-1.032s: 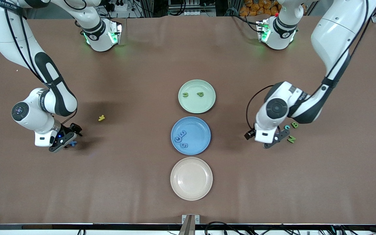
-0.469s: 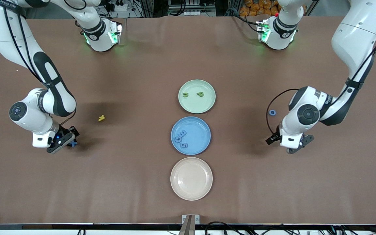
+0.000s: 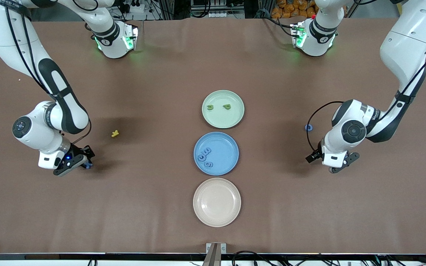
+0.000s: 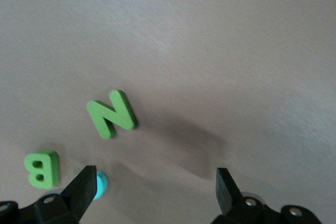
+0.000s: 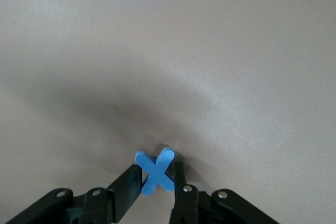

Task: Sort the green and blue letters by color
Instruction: 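Carry the x to the blue plate while the left gripper grasps green N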

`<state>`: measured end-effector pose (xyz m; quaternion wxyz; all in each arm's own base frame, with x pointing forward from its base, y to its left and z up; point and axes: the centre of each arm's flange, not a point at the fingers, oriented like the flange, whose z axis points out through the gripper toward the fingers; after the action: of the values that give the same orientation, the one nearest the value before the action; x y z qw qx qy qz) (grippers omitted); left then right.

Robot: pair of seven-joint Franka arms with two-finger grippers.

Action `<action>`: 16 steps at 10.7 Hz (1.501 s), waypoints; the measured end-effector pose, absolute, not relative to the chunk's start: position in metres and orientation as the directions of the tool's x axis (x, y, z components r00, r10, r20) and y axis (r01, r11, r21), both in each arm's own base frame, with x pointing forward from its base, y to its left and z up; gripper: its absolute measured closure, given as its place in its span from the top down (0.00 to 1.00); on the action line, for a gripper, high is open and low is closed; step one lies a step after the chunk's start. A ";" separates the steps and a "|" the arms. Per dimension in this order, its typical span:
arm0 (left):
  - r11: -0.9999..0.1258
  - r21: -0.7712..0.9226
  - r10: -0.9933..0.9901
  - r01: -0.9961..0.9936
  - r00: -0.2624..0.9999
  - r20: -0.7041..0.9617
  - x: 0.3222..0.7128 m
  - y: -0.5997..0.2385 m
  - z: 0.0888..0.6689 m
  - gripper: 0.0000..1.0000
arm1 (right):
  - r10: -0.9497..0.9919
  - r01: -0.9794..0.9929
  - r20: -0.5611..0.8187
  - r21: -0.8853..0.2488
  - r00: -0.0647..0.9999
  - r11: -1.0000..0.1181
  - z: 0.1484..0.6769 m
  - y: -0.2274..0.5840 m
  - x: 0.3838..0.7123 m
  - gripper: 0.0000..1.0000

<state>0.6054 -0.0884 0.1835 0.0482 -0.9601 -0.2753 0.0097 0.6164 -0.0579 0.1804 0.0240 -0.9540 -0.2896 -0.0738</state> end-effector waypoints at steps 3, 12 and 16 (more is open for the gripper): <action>-0.839 -0.051 0.540 0.542 0.840 0.046 0.603 -0.053 0.174 1.00 | 0.465 0.476 0.155 -0.040 0.871 -0.878 0.192 -0.027 0.629 0.32; -0.832 0.003 0.554 0.555 0.830 0.067 0.603 -0.036 0.173 1.00 | 0.039 0.064 0.134 -0.187 0.990 -0.980 0.256 0.232 0.628 0.32; -0.786 0.036 0.618 0.617 0.783 0.066 0.605 -0.026 0.169 1.00 | -0.046 -0.017 0.116 -0.241 0.992 -0.970 0.266 0.355 0.596 0.32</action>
<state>0.6049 -0.0256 0.1687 -0.0063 -0.9442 -0.3271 -0.0373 0.5958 0.3548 0.2656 0.1209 -0.9907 0.0159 -0.0605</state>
